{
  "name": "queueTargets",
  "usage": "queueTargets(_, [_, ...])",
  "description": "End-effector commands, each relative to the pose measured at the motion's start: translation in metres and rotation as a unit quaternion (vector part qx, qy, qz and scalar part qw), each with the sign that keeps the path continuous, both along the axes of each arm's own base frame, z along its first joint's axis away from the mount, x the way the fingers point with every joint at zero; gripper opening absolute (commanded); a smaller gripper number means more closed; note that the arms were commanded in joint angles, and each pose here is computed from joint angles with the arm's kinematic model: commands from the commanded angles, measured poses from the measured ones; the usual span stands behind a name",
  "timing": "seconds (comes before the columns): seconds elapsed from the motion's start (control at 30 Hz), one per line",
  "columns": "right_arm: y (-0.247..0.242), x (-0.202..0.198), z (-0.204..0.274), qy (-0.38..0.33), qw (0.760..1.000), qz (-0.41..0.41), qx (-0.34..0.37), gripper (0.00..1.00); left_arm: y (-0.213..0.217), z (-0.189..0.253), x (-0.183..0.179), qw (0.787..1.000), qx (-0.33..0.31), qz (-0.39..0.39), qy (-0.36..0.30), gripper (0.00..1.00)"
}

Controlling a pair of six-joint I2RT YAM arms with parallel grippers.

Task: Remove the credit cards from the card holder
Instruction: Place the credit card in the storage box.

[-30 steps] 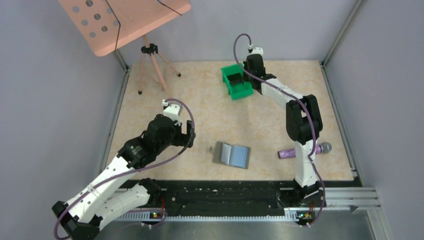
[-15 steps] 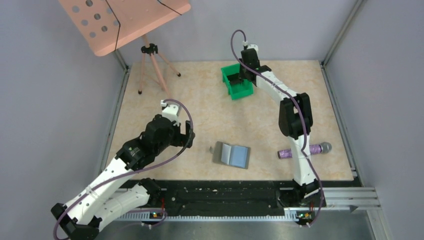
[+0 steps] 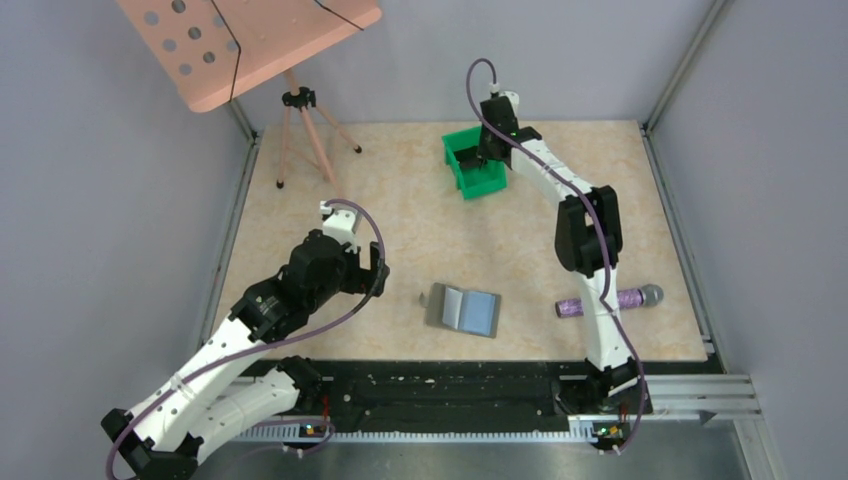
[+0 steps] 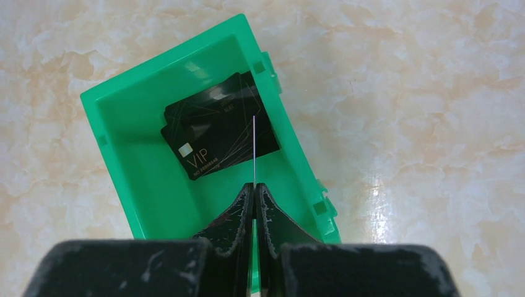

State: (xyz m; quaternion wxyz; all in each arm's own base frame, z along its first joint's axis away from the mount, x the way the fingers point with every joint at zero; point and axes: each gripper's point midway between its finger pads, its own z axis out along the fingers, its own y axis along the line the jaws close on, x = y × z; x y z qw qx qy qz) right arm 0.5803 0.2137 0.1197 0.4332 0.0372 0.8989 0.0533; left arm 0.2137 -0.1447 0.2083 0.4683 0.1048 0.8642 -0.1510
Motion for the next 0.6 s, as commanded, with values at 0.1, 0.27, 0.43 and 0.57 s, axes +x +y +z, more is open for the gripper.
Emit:
queueTargets(0.1, [0.001, -0.002, 0.019, -0.013, 0.997, -0.074, 0.036, 0.00, -0.004, 0.006, 0.004, 1.000, -0.010, -0.003, -0.016, 0.99])
queueTargets(0.27, [0.004, -0.005, 0.023, -0.030, 0.991, -0.113, 0.063, 0.00, -0.005, 0.008, 0.004, 1.000, -0.014, -0.006, -0.018, 0.98])
queueTargets(0.43, [0.003, -0.007, 0.021, -0.037, 0.988, -0.131, 0.078, 0.00, -0.005, 0.007, 0.003, 1.000, -0.014, -0.008, -0.016, 0.99])
queueTargets(0.57, [0.001, -0.013, 0.029, -0.047, 0.984, -0.147, 0.087, 0.00, -0.005, 0.008, 0.003, 1.000, -0.015, -0.008, -0.018, 0.98])
